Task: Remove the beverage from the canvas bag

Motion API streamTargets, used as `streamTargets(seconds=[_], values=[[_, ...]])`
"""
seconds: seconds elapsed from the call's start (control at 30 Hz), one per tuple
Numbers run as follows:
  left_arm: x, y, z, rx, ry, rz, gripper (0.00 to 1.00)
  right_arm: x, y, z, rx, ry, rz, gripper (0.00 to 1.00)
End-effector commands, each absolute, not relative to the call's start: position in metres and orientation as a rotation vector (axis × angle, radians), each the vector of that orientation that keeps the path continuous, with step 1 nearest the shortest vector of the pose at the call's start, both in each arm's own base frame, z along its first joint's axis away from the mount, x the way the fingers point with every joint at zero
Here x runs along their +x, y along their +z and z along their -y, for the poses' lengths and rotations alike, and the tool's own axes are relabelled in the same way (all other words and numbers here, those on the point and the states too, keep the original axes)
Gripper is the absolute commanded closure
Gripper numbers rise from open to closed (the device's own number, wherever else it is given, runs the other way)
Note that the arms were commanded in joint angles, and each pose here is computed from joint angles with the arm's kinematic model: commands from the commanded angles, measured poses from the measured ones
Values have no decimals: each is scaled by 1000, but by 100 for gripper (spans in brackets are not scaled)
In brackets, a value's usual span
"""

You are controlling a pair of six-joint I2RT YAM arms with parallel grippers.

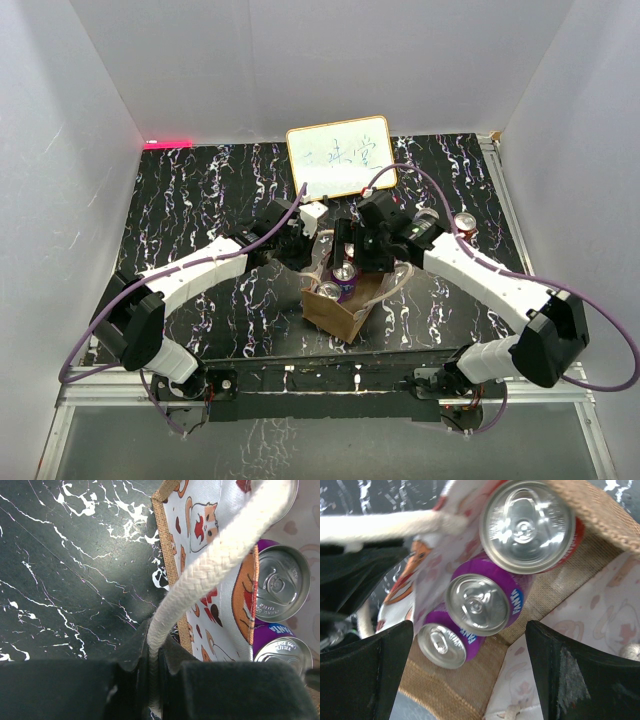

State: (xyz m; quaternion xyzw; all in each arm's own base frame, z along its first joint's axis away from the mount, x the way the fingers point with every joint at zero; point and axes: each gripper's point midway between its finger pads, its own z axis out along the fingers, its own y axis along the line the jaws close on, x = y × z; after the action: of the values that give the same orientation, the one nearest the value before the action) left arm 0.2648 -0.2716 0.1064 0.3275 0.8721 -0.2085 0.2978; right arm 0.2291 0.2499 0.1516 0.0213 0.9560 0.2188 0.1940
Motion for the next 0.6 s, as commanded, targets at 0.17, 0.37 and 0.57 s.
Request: streamTargets(seconds=[0.17, 0.37, 0.57], values=[[262, 126, 274, 888, -563, -2274, 100, 250, 152, -247, 357, 503, -2599, 2], [262, 127, 274, 886, -565, -2273, 100, 251, 147, -248, 421, 496, -2595, 2], [262, 126, 274, 889, -566, -2277, 100, 252, 139, -249, 532, 493, -2595, 2]])
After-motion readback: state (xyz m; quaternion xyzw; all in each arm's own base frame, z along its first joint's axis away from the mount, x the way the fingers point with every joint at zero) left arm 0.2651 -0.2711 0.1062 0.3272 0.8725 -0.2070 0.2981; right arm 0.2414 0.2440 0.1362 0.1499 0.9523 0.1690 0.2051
